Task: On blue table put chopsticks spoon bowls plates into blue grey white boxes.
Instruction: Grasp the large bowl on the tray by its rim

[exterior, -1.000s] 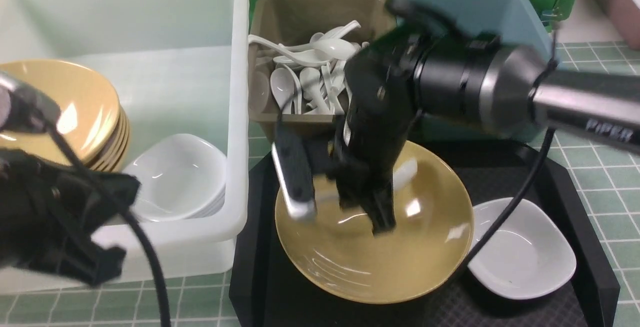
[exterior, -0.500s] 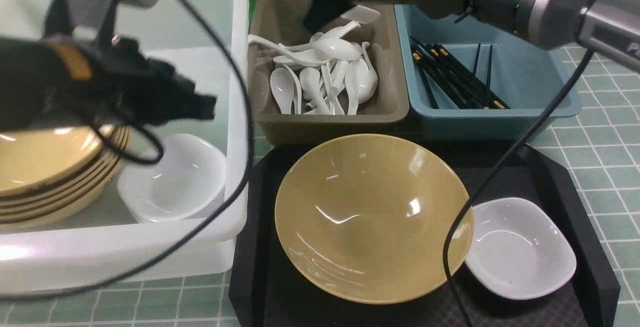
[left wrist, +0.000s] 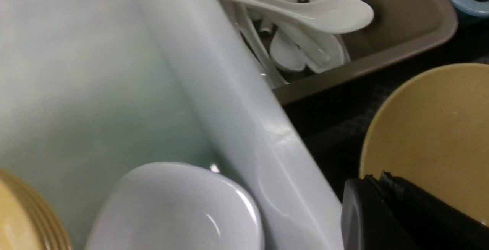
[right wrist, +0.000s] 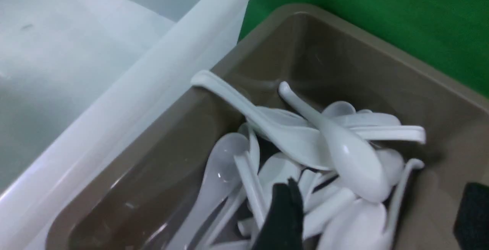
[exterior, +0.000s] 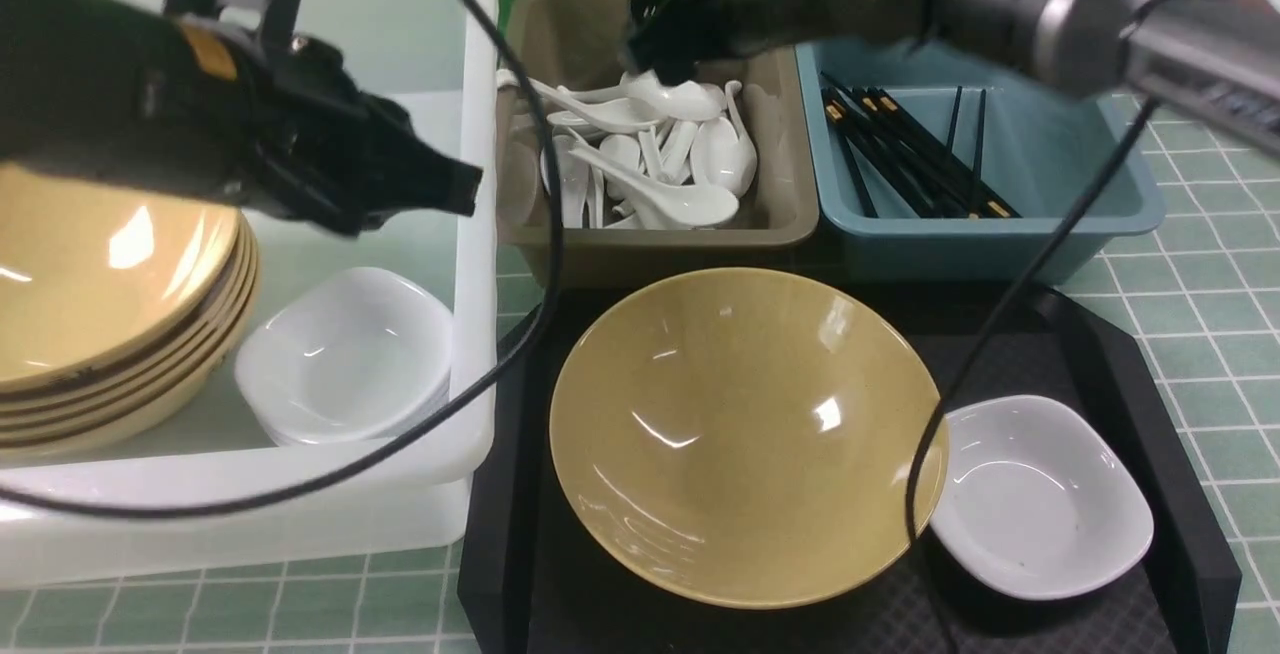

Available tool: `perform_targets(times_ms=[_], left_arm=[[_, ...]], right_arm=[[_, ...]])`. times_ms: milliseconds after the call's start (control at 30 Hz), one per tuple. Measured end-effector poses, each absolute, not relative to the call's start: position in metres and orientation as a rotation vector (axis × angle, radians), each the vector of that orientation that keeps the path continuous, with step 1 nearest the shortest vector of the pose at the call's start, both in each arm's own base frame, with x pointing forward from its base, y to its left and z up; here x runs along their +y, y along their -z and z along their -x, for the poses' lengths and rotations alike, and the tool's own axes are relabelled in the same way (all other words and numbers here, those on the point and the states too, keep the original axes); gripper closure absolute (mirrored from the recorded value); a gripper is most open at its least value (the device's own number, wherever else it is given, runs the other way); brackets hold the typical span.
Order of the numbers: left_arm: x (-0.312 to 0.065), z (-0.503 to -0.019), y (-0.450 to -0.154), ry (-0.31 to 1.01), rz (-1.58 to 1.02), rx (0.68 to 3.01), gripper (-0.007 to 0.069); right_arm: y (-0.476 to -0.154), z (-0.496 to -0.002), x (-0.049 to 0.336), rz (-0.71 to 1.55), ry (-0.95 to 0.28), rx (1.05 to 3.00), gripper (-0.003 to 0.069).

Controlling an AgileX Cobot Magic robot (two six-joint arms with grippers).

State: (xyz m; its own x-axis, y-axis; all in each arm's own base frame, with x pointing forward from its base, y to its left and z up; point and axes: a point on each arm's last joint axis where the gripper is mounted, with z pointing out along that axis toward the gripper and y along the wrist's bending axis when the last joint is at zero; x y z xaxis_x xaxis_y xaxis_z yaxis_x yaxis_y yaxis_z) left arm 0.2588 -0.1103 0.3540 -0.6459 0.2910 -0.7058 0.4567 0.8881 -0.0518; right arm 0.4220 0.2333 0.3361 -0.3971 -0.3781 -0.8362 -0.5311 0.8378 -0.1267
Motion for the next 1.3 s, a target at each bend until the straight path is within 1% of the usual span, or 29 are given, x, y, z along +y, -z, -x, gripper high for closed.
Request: perform_targets(times_ms=[67, 100, 167, 200, 233, 267, 367, 433, 467, 533, 567, 633, 667, 700, 767, 867, 967, 1067, 1100, 1200, 1300], left_arm=[[-0.118, -0.265, -0.364, 0.335, -0.617, 2.334, 0.0620], [-0.122, -0.268, -0.367, 0.355, -0.645, 2.339, 0.0620], [-0.132, -0.278, -0.372, 0.417, -0.746, 2.366, 0.0614], [-0.132, -0.278, -0.372, 0.425, -0.743, 2.366, 0.0613], [-0.140, -0.285, -0.373, 0.469, -0.803, 2.381, 0.0595], [-0.147, -0.292, -0.367, 0.501, -0.849, 2.405, 0.0571], [-0.167, -0.303, -0.350, 0.513, -0.964, 2.453, 0.0484], [-0.184, -0.307, -0.338, 0.492, -1.038, 2.478, 0.0399], [-0.186, -0.309, -0.334, 0.482, -1.047, 2.485, 0.0390], [-0.208, -0.315, -0.318, 0.406, -1.095, 2.524, 0.0268], [-0.209, -0.314, -0.319, 0.409, -1.092, 2.522, 0.0259], [-0.225, -0.322, -0.307, 0.309, -1.098, 2.554, 0.0161], [-0.227, -0.324, -0.305, 0.282, -1.100, 2.558, 0.0147], [-0.233, -0.330, -0.300, 0.222, -1.099, 2.573, 0.0108], [-0.239, -0.338, -0.292, 0.145, -1.096, 2.595, 0.0073], [-0.243, -0.350, -0.278, 0.078, -1.074, 2.632, 0.0060], [-0.244, -0.358, -0.261, 0.013, -1.084, 2.661, 0.0062], [-0.246, -0.362, -0.248, -0.014, -1.080, 2.693, 0.0064], [-0.246, -0.364, -0.241, -0.024, -1.076, 2.718, 0.0069], [-0.247, -0.365, -0.235, -0.025, -1.065, 2.746, 0.0091], [-0.249, -0.365, -0.223, -0.012, -1.069, 2.797, 0.0144]], right_arm=[[-0.372, -0.403, 0.222, 0.718, -0.162, 2.032, 0.0076], [-0.383, -0.396, 0.218, 0.733, -0.152, 2.037, 0.0085], [-0.418, -0.371, 0.204, 0.775, -0.124, 2.022, 0.0121], [-0.421, -0.369, 0.203, 0.779, -0.122, 2.022, 0.0121], [-0.438, -0.352, 0.193, 0.804, -0.107, 2.032, 0.0148], [-0.448, -0.338, 0.185, 0.824, -0.096, 2.050, 0.0174], [-0.464, -0.306, 0.168, 0.877, -0.078, 2.141, 0.0241], [-0.469, -0.290, 0.160, 0.890, -0.097, 2.176, 0.0286], [-0.472, -0.286, 0.159, 0.889, -0.108, 2.174, 0.0291], [-0.475, -0.262, 0.153, 0.926, -0.164, 2.174, 0.0351], [-0.475, -0.260, 0.153, 0.929, -0.168, 2.173, 0.0355], [-0.477, -0.234, 0.149, 0.973, -0.225, 2.159, 0.0408], [-0.477, -0.229, 0.148, 0.982, -0.232, 2.157, 0.0417], [-0.477, -0.215, 0.144, 0.998, -0.248, 2.152, 0.0442], [-0.471, -0.204, 0.140, 1.016, -0.258, 2.163, 0.0466], [-0.457, -0.196, 0.134, 1.036, -0.251, 2.206, 0.0485], [-0.443, -0.192, 0.132, 1.052, -0.245, 2.247, 0.0487], [-0.434, -0.191, 0.131, 1.063, -0.241, 2.275, 0.0487], [-0.430, -0.191, 0.131, 1.069, -0.239, 2.288, 0.0487], [-0.428, -0.192, 0.131, 1.072, -0.238, 2.294, 0.0486], [-0.427, -0.192, 0.132, 1.080, -0.235, 2.293, 0.0486]])
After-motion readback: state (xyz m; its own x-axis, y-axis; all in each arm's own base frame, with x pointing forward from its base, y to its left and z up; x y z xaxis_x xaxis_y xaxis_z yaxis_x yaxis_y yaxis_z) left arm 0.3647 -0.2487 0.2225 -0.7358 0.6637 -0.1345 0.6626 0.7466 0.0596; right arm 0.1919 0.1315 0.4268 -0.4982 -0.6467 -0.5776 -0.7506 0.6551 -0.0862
